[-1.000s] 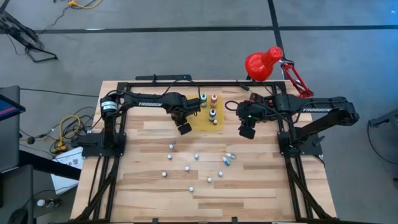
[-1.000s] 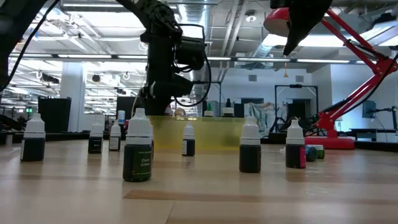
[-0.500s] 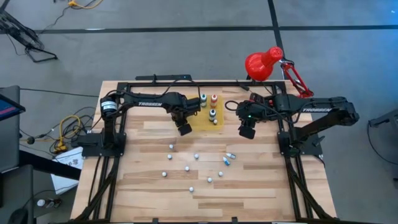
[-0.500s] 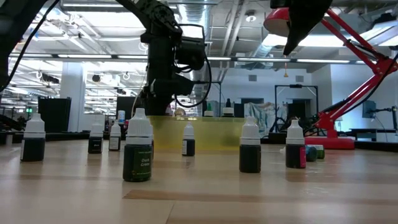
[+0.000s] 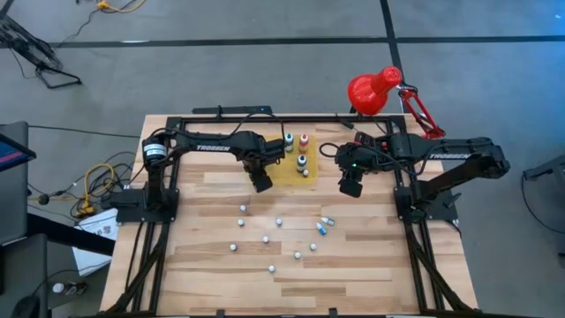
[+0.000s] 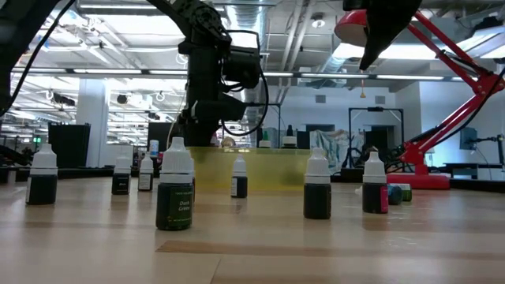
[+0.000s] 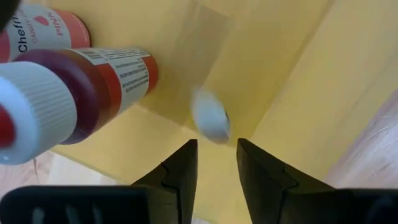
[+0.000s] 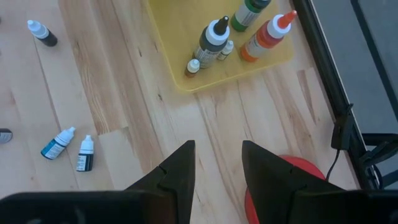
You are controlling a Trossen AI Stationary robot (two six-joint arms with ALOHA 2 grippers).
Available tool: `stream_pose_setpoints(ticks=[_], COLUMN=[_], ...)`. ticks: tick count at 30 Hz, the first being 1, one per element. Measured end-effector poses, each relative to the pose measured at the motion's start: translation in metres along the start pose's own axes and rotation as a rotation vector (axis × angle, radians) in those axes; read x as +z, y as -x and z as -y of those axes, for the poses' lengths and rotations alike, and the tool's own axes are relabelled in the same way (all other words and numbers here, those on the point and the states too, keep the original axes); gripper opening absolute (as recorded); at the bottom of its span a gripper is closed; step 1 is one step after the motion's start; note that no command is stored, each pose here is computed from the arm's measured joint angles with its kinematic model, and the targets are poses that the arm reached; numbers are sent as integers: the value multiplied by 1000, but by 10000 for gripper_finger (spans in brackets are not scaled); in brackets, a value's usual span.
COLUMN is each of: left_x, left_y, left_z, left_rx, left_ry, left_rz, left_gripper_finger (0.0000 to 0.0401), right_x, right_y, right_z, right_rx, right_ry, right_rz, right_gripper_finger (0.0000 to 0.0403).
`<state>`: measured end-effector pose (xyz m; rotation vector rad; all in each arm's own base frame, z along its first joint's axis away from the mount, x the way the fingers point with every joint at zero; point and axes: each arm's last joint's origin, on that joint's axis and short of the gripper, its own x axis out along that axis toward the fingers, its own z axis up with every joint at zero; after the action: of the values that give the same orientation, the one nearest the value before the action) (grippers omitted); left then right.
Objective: Pick & Place food coloring
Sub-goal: Put the small white food coloring in the bin
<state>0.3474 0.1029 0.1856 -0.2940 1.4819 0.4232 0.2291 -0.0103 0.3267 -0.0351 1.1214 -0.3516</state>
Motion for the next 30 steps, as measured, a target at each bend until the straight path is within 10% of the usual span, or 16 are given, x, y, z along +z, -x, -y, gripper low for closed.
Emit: stream_pose_setpoints(ticks=[12, 22, 30], left_x=[-1, 8, -22], left_y=[3, 66, 93], left_z=[0, 1, 49], left_rx=[-5, -15, 22], left_ry=[-17, 0, -25], left_rz=[-17, -45, -81], left_gripper_finger=[147, 136, 125], right_x=[0, -2, -7], right_y=[0, 0, 0], right_z=[0, 0, 1], right_rx=[0, -3, -10], right_ry=[-1, 4, -7], right_rz=[-1, -24, -67], right_gripper_finger=[122, 122, 122])
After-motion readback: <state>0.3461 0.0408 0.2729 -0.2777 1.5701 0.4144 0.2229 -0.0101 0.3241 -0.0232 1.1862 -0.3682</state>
